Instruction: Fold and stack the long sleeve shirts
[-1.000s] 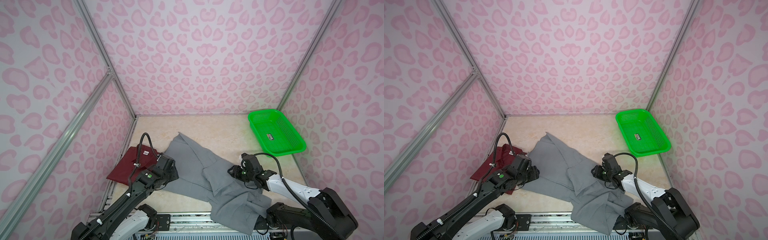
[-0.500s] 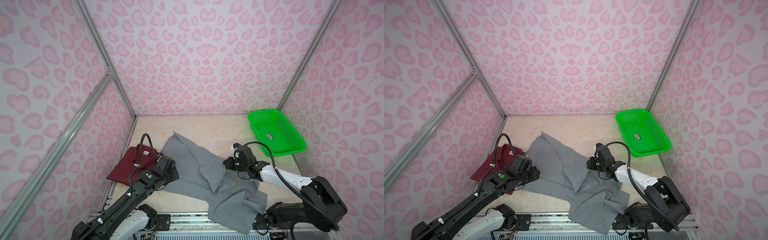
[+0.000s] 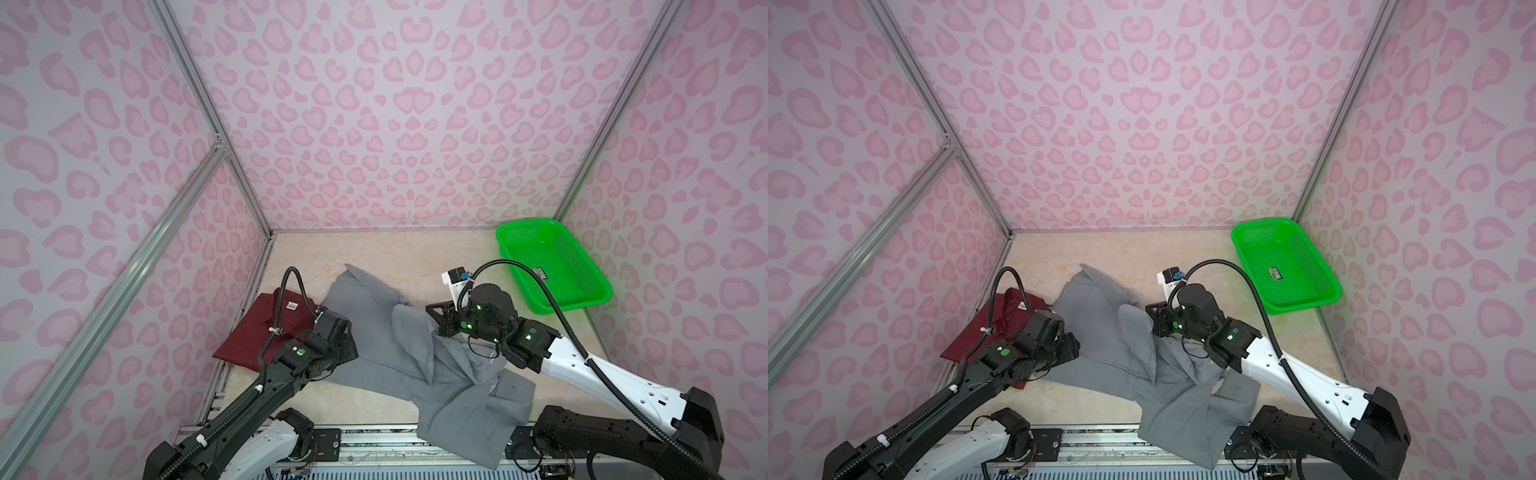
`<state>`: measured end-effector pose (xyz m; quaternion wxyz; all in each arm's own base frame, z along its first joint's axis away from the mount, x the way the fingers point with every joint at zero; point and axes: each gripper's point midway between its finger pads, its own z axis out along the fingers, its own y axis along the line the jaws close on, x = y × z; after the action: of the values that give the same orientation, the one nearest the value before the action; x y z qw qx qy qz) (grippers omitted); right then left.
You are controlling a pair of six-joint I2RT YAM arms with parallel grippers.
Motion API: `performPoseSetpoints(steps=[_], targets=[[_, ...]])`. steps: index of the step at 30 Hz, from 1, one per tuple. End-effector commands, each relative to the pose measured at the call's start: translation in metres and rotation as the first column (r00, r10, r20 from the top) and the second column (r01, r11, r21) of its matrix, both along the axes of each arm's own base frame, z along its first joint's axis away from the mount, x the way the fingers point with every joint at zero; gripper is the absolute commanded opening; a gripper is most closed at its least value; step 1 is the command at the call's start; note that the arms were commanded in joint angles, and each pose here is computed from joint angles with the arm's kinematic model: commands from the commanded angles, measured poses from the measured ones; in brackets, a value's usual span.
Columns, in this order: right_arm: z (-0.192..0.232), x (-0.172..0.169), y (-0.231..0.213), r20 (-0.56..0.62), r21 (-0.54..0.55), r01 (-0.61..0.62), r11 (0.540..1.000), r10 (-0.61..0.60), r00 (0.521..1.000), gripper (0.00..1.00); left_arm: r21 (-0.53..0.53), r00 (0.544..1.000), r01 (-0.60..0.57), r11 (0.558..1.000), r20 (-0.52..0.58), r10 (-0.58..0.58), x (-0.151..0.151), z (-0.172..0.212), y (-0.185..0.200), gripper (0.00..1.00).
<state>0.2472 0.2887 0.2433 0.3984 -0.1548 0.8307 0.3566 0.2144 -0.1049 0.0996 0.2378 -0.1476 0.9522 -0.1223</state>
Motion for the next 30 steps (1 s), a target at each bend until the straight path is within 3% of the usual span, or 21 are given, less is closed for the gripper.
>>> performPoseSetpoints(steps=[1, 3, 6, 8, 9, 11, 13, 15, 18, 22, 26, 30], targets=[[-0.011, -0.013, 0.012, 0.043, -0.05, -0.047, 0.998, 0.049, 0.998, 0.0, -0.019, 1.0, -0.006, 1.0, 0.026, 0.007, 0.005, 0.007, -0.003, 0.6], [-0.048, -0.028, 0.024, -0.026, -0.103, -0.094, 0.99, 0.092, 0.995, 0.0, -0.016, 1.0, -0.009, 1.0, 0.029, 0.01, 0.005, 0.008, -0.002, 0.61], [-0.096, -0.06, 0.046, -0.164, -0.077, -0.201, 0.977, 0.187, 0.969, 0.0, -0.012, 0.999, -0.009, 1.0, 0.031, 0.01, 0.004, 0.009, 0.0, 0.61], [-0.121, -0.074, 0.044, -0.238, -0.106, -0.211, 0.972, 0.181, 0.954, 0.0, -0.014, 0.999, -0.01, 1.0, 0.03, 0.01, 0.004, 0.009, 0.0, 0.61], [-0.127, -0.074, 0.037, -0.258, -0.123, -0.184, 0.975, 0.147, 0.955, 0.07, -0.014, 1.0, -0.01, 1.0, 0.029, 0.01, 0.003, 0.009, 0.0, 0.6], [-0.128, -0.062, 0.011, -0.261, -0.136, -0.078, 0.988, 0.04, 0.965, 0.38, -0.016, 0.999, -0.01, 1.0, 0.03, 0.01, 0.002, 0.008, 0.0, 0.6], [-0.123, -0.049, -0.019, -0.247, -0.137, 0.037, 0.99, -0.07, 0.966, 0.52, -0.018, 1.0, -0.009, 1.0, 0.029, 0.01, 0.002, 0.008, 0.0, 0.6], [-0.125, -0.038, -0.056, -0.224, -0.194, 0.19, 0.963, -0.232, 0.947, 0.62, -0.02, 1.0, -0.006, 1.0, 0.027, 0.007, 0.001, 0.007, -0.001, 0.6], [-0.146, -0.036, -0.094, -0.274, -0.229, 0.308, 0.923, -0.365, 0.89, 0.64, -0.024, 1.0, -0.007, 1.0, 0.027, 0.008, 0.002, 0.008, -0.001, 0.6], [-0.163, -0.041, -0.113, -0.323, -0.209, 0.385, 0.899, -0.435, 0.841, 0.64, -0.03, 1.0, -0.003, 1.0, 0.031, 0.004, 0.002, 0.01, -0.002, 0.6], [-0.176, -0.041, -0.119, -0.35, -0.181, 0.421, 0.889, -0.459, 0.817, 0.64, -0.022, 1.0, -0.003, 1.0, 0.029, 0.003, 0.0, 0.01, 0.0, 0.6], [-0.176, -0.028, -0.107, -0.382, -0.085, 0.425, 0.901, -0.424, 0.821, 0.57, -0.03, 1.0, 0.0, 1.0, 0.025, 0.001, 0.001, 0.01, -0.003, 0.6]])
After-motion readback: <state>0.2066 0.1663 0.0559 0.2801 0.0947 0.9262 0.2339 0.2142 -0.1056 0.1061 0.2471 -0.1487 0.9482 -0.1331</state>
